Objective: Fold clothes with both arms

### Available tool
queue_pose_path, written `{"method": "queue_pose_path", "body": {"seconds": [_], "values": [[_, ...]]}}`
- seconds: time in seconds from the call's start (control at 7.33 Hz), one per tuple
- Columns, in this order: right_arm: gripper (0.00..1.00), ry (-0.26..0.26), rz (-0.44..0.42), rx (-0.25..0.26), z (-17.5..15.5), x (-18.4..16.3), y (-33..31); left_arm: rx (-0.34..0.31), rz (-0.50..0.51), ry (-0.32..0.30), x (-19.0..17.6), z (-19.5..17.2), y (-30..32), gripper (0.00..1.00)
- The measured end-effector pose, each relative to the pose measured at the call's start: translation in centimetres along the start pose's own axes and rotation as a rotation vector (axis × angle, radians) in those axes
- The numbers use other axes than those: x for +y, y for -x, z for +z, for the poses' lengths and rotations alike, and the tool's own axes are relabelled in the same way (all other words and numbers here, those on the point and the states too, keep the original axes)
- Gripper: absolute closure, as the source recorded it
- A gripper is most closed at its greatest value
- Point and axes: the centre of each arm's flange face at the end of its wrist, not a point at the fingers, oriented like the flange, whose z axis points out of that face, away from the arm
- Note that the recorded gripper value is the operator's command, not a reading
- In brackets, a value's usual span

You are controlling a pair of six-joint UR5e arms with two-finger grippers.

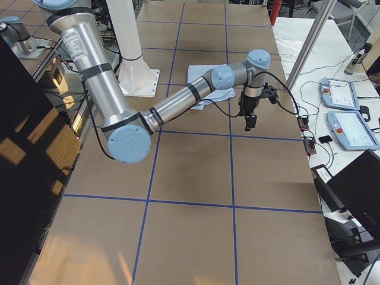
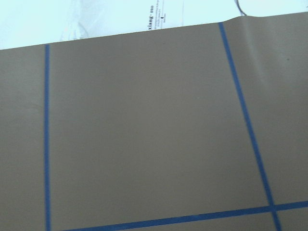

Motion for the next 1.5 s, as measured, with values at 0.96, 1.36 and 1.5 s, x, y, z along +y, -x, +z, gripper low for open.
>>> {"method": "queue_pose_path", "body": {"seconds": [0.96,1.36,1.5], "values": [[0.00,0.027,0.116,-0.030,3.2,13.7,-17.4,0.075,-0.038,0.103,13.8,2.5,13.8,0.00],[0.00,0.076,0.170,-0.062,5.9,15.2,-19.4,0.083,-0.087,0.190,12.1,2.5,12.6,0.00],[0.00,0.090,0.187,-0.079,6.7,15.6,-19.9,0.088,-0.118,0.241,11.0,2.1,11.7,0.00]]}}
